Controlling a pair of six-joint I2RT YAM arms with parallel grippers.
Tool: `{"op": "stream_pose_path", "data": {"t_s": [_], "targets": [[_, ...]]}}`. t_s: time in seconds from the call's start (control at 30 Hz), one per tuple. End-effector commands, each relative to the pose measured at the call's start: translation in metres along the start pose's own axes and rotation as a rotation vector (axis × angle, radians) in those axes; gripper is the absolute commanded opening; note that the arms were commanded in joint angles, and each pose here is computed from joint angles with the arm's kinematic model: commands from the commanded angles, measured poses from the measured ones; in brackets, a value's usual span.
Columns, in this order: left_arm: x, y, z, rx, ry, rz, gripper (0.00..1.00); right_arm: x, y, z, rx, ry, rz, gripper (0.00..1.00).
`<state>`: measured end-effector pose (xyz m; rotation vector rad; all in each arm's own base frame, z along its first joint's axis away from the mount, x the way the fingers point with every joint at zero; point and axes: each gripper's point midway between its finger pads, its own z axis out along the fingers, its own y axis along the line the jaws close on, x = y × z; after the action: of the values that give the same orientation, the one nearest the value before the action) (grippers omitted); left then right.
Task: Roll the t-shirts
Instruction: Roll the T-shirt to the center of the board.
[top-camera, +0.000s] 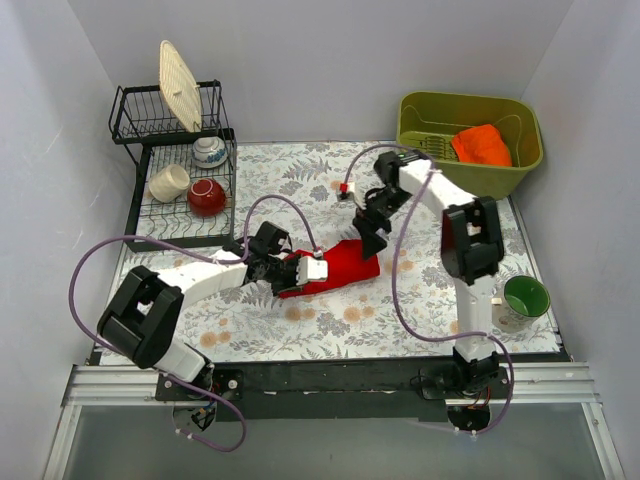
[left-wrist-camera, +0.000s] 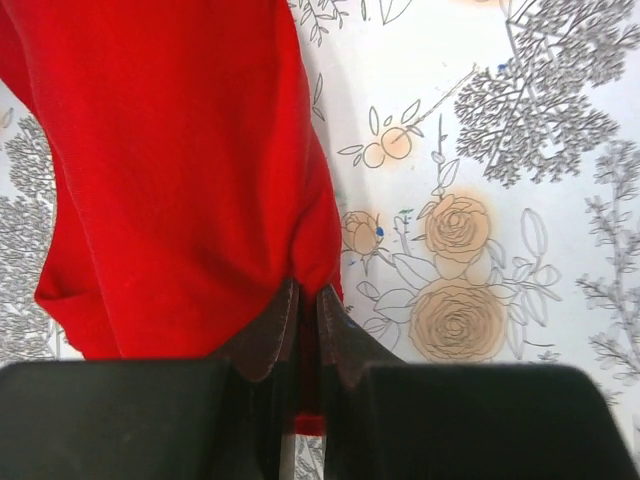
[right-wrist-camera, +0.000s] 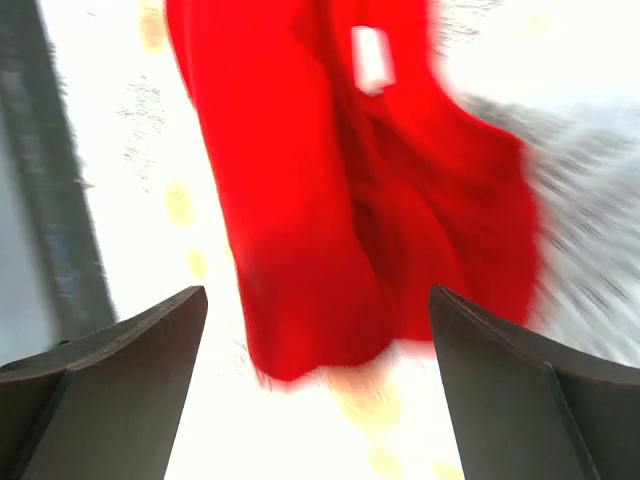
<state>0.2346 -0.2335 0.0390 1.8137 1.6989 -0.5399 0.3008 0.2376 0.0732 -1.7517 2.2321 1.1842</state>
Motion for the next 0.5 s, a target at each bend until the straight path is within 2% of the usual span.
{"op": "stream_pose_path", "data": {"t_s": [0.0,0.03,0.07,0.1,0.17,0.2,0.27,0.37,0.47], "targets": [[-0.009,-0.025,-0.008,0.133,-0.02,-0.214,0.0,-0.038,0.001,-0.077,0.403,-0.152,-0.283,0.99],[-0.015,-0.022,-0.01,0.134,-0.042,-0.241,0.0,-0.041,0.006,-0.083,0.461,-0.187,-0.316,0.99],[-0.018,-0.018,-0.012,0.127,-0.062,-0.266,0.0,-0.058,0.026,-0.107,0.565,-0.268,-0.421,0.99],[-0.024,-0.019,-0.013,0.144,-0.091,-0.287,0.0,-0.039,0.016,-0.084,0.593,-0.295,-0.433,0.98],[-0.026,-0.019,-0.015,0.15,-0.108,-0.321,0.0,-0.029,0.023,-0.07,0.654,-0.331,-0.431,0.99],[-0.028,-0.024,-0.015,0.176,-0.122,-0.33,0.0,0.003,0.035,-0.038,0.547,-0.244,-0.424,0.98],[-0.028,-0.022,-0.016,0.197,-0.128,-0.354,0.0,0.017,0.057,-0.006,0.398,-0.127,-0.603,0.98],[-0.031,-0.02,-0.021,0.255,-0.156,-0.427,0.0,0.008,0.058,0.003,0.412,-0.154,-0.604,0.98],[-0.027,-0.018,-0.025,0.277,-0.169,-0.479,0.0,-0.005,0.056,0.006,0.498,-0.185,-0.711,0.99]]}}
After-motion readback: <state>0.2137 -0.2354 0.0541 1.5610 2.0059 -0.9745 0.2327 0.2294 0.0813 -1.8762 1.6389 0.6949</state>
